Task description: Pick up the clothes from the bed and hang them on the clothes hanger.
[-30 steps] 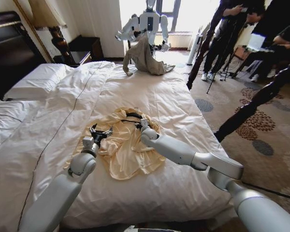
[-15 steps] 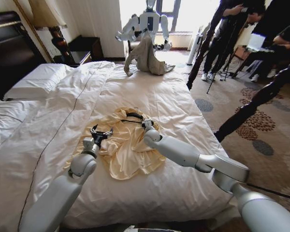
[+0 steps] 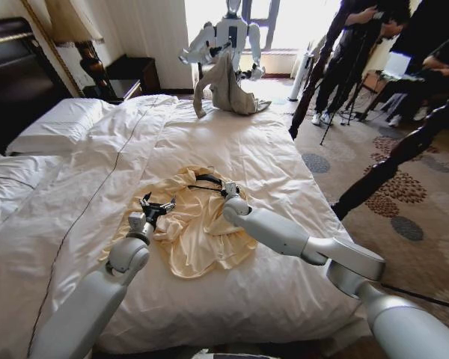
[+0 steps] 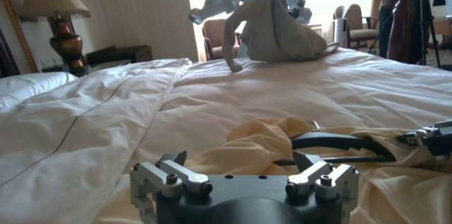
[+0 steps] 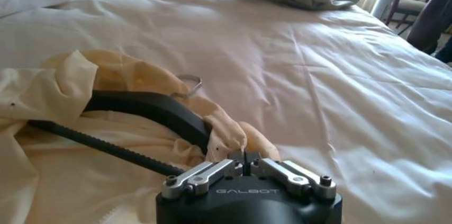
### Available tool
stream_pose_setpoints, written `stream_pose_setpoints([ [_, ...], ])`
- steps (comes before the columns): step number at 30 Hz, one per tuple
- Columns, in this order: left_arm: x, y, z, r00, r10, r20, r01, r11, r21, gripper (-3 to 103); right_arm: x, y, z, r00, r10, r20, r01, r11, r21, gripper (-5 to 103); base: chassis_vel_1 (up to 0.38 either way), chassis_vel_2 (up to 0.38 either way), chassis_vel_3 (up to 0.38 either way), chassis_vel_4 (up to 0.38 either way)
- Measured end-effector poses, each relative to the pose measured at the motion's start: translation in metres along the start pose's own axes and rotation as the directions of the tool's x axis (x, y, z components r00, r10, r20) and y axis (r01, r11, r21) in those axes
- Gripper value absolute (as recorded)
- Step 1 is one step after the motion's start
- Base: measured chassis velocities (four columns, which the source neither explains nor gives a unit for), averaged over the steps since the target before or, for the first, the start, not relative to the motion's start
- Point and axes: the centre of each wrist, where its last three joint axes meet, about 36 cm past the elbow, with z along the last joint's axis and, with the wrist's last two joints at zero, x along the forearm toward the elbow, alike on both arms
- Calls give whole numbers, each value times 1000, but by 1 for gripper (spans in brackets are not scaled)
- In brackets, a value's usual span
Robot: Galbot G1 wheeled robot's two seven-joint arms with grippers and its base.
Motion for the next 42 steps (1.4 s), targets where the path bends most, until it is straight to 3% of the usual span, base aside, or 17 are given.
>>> stream_pose_setpoints([
  [8,0,-1,-4,1000,4,5,-4,1000,-2,100,-1,11,-25,992,-105,71,108,994,-33,-1,0,0,0,0],
  [24,3,2,-9,1000,-3,12,3,1000,-1,100,-21,86,-95,956,-224,191,236,971,-40,0,0,0,0,0],
  [30,6,0,-7,1000,-3,8,3,1000,6,100,-38,70,-94,964,-183,195,194,980,-43,0,0,0,0,0],
  [35,12,-3,-2,1000,-2,-3,3,1000,11,100,-64,46,-69,978,-123,166,128,992,-17,0,0,0,0,0],
  [38,14,-4,-2,1000,-1,-4,1,1000,12,100,-63,51,-54,982,-141,123,142,990,-2,0,0,0,0,0],
  [42,18,-3,-3,1000,-3,-3,3,1000,11,100,-33,85,-51,963,-264,59,264,964,-4,-2,0,0,0,0],
])
